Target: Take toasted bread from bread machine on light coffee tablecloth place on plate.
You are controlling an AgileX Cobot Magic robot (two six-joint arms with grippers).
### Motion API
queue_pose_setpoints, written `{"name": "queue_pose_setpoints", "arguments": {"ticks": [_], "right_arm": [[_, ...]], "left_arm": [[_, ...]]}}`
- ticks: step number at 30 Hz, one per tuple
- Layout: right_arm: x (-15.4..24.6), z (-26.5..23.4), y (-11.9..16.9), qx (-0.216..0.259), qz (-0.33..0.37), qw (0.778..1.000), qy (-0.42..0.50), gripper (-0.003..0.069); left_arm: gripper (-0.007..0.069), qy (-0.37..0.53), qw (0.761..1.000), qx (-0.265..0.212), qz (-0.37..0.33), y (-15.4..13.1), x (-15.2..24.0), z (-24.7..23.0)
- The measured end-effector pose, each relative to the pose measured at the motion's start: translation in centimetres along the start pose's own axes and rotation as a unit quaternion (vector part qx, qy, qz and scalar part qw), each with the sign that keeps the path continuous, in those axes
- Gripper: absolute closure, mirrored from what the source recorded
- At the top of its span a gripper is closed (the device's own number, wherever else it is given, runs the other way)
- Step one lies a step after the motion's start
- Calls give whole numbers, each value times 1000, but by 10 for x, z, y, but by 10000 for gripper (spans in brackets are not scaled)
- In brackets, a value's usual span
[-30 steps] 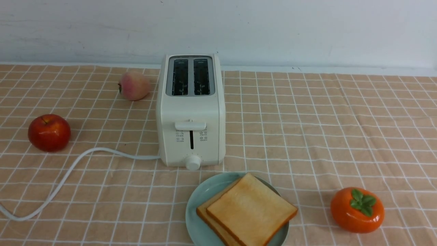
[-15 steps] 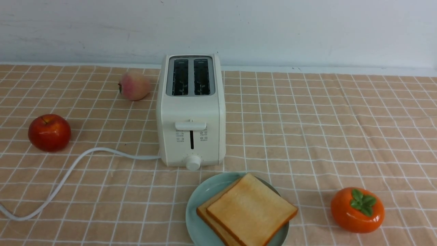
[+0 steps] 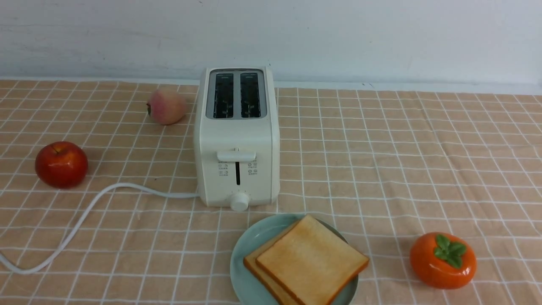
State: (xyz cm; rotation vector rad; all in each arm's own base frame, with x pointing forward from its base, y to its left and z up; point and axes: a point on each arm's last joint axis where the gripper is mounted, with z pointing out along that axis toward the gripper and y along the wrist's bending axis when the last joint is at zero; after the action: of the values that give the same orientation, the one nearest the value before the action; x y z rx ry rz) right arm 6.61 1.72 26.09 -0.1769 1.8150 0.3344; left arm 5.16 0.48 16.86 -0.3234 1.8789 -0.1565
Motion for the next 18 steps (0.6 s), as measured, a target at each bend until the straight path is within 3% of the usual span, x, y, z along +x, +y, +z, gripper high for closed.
{"name": "queue_pose_setpoints", "arguments": {"ticks": [18], "right_arm": [[0, 0, 0, 0, 0, 1000, 0, 610]], "left_arm": [[629, 0, 1000, 0, 1, 0, 1, 0]]}}
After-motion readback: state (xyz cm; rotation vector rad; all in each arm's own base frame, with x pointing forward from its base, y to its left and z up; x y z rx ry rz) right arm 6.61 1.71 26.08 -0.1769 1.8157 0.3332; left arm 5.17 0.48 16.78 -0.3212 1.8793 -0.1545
